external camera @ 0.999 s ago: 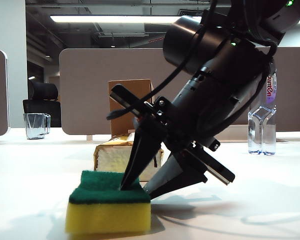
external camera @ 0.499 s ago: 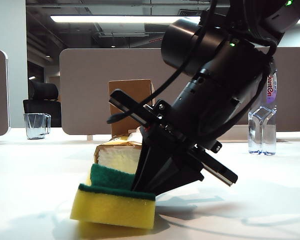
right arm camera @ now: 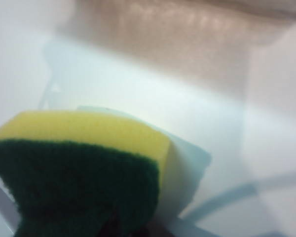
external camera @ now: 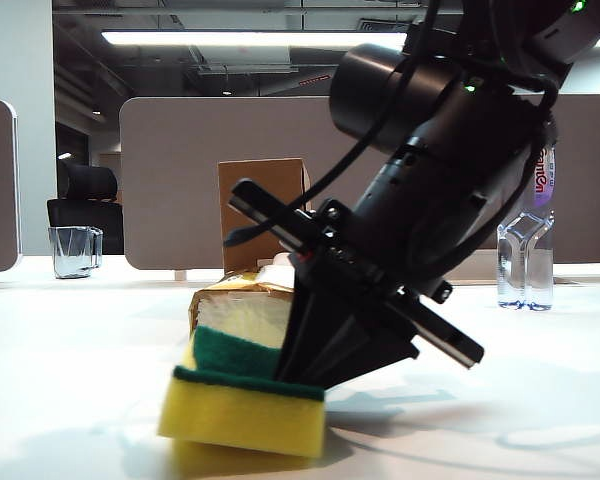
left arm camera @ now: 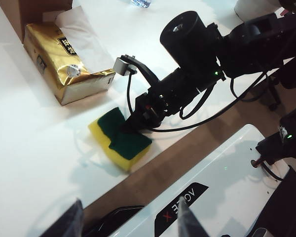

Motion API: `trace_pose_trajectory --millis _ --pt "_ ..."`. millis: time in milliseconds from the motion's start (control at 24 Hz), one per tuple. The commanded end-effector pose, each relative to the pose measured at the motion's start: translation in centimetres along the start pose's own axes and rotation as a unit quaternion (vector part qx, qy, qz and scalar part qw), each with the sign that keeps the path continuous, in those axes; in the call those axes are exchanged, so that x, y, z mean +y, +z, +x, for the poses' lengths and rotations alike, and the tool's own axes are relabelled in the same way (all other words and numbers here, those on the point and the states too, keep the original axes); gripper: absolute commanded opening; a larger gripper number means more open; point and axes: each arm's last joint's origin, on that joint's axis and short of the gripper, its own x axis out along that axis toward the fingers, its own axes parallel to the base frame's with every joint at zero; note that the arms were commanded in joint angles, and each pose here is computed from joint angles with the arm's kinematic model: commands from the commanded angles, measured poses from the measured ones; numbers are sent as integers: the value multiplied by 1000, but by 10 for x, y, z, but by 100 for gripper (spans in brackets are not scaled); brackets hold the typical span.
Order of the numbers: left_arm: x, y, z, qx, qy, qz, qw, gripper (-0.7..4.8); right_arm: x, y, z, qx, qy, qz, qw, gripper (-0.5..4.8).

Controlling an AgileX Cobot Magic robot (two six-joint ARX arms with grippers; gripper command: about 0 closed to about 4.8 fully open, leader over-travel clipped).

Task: Move the sponge from left to right to wipe the table, avoiding obstacles on the table, and finally reaching the bottle of mineral water.

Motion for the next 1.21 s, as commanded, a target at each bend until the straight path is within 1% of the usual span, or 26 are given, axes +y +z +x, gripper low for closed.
trace_pose_trajectory --millis 42,291,416,541,666,999,1207 --pt "-1 1 -1 -4 -3 8 1000 246 -25 -11 0 49 -88 27 995 -6" --pt "-4 4 -4 -14 -1 17 1000 246 -35 -7 -8 50 -96 29 994 -6" --pt "-7 7 -8 -24 5 27 999 246 -38 -6 -16 35 -113 23 993 -6" --pt "-7 8 -8 -27 5 30 999 246 -41 -8 -23 23 -119 25 992 -6" --pt "-7 8 -8 -27 5 30 999 246 -54 -17 -34 8 -125 42 991 -6" --pt "-7 8 -8 -27 5 30 999 246 -79 -33 -53 -4 -142 62 988 -6" --pt "-7 8 -8 -27 5 30 999 246 -88 -35 -65 -6 -158 60 986 -6"
